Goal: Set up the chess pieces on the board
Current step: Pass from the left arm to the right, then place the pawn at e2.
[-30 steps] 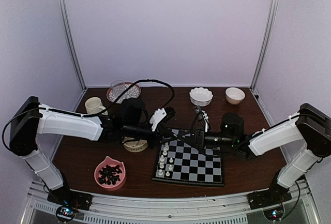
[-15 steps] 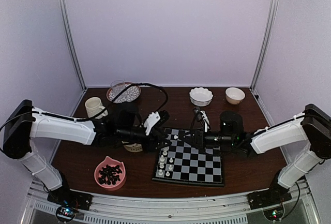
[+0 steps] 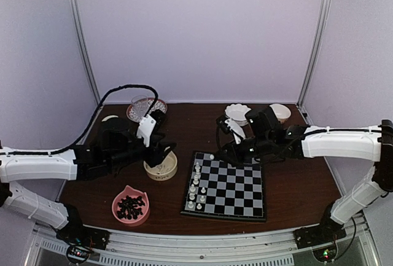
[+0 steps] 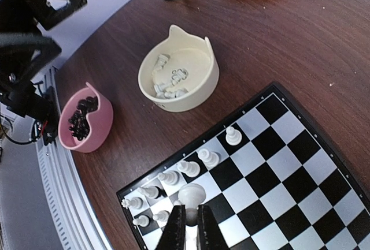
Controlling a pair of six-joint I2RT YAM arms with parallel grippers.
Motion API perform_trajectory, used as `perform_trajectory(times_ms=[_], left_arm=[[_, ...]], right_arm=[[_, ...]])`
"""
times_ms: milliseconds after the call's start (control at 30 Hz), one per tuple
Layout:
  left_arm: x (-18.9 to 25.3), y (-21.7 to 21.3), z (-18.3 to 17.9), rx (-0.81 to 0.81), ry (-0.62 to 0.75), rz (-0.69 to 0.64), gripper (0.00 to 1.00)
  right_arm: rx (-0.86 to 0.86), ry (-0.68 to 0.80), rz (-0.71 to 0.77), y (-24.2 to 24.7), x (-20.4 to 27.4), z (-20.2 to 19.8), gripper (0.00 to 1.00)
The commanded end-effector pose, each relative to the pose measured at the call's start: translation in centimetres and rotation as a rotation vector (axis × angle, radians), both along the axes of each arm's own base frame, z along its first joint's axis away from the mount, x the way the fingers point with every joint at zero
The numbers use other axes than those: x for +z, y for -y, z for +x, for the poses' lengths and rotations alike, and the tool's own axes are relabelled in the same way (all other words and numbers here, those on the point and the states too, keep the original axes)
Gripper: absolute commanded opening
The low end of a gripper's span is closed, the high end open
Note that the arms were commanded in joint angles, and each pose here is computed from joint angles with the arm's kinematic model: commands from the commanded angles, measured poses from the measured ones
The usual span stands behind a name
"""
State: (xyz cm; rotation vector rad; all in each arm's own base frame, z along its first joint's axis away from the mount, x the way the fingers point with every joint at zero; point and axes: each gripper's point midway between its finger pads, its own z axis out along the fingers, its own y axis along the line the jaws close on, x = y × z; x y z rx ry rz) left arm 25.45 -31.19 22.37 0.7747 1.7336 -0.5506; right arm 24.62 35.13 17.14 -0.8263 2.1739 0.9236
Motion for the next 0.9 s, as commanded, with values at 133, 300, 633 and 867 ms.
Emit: perform_trajectory(times_ms=[133,300,633,867], left_arm=[[1.5,-6.4,2.6,0.344,0.093,-0.016,0.58],[1.2,-6.3,3.0,0.358,0.084,0.009,0.68],[1.1,-6.8,3.2,0.395,0.056,0.006,0.96],[1.1,-6.9,3.2,0.404,0.042,-0.006,0.98]], right_arm=[[0.036,-0.019,-0.381,1.0,-3.3,-2.5,0.0],[0.037,-0.004,-0.481,0.1,-4.4,-2.7,0.0],[0.042,-0.023,-0.555,-1.8,-6.8,-1.4,0.0],[0.046,-0.038,-0.585,-3.0,-8.5,-0.7,0.0]])
